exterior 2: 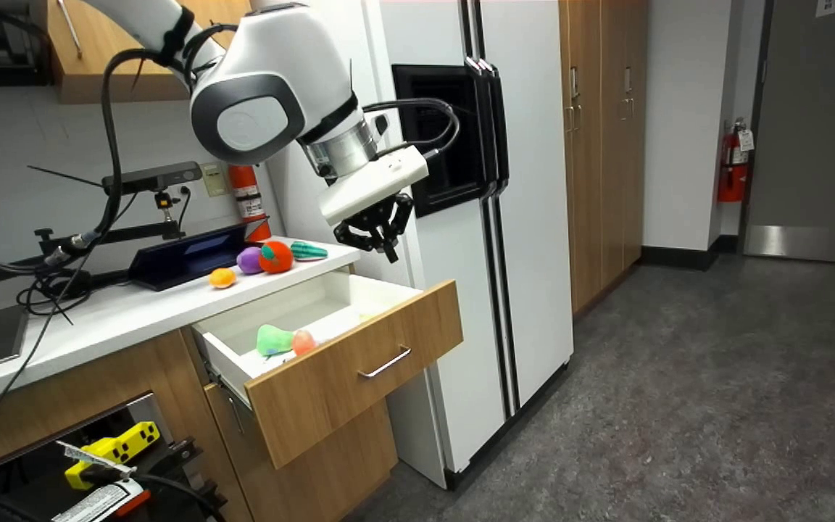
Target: Open the drawer on the right
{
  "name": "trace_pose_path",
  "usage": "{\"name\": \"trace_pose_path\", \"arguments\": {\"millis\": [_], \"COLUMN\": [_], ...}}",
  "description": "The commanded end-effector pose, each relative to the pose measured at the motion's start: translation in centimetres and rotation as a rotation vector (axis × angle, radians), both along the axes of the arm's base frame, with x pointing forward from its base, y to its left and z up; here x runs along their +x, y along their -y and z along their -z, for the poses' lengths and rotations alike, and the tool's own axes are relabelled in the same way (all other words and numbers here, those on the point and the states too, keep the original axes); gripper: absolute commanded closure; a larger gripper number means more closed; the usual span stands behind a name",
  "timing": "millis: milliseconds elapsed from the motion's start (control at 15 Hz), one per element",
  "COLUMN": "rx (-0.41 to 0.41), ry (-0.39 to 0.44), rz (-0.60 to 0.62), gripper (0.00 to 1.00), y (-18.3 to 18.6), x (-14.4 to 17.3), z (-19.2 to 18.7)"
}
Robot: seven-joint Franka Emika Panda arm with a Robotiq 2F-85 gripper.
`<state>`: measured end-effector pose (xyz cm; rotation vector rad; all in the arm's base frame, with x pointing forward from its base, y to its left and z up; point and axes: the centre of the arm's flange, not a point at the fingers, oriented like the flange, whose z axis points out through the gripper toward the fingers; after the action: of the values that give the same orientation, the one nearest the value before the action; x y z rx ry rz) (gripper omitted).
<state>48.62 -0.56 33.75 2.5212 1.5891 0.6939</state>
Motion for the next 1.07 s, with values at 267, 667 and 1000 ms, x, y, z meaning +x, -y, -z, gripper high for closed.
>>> {"name": "trace_pose_path", "arguments": {"millis": [267, 667, 1000], "rx": [0.126, 0.259, 0.336], "ry": [0.126, 0.165, 0.154], "rz": [-0.185, -0.258, -0.278], "gripper": [1.00, 1.00, 0.59], "y": [-2.1, -2.5, -2.8], "x": [-0.4, -0.4, -0.7], "z": [-0.6, -0.2, 0.3]}}
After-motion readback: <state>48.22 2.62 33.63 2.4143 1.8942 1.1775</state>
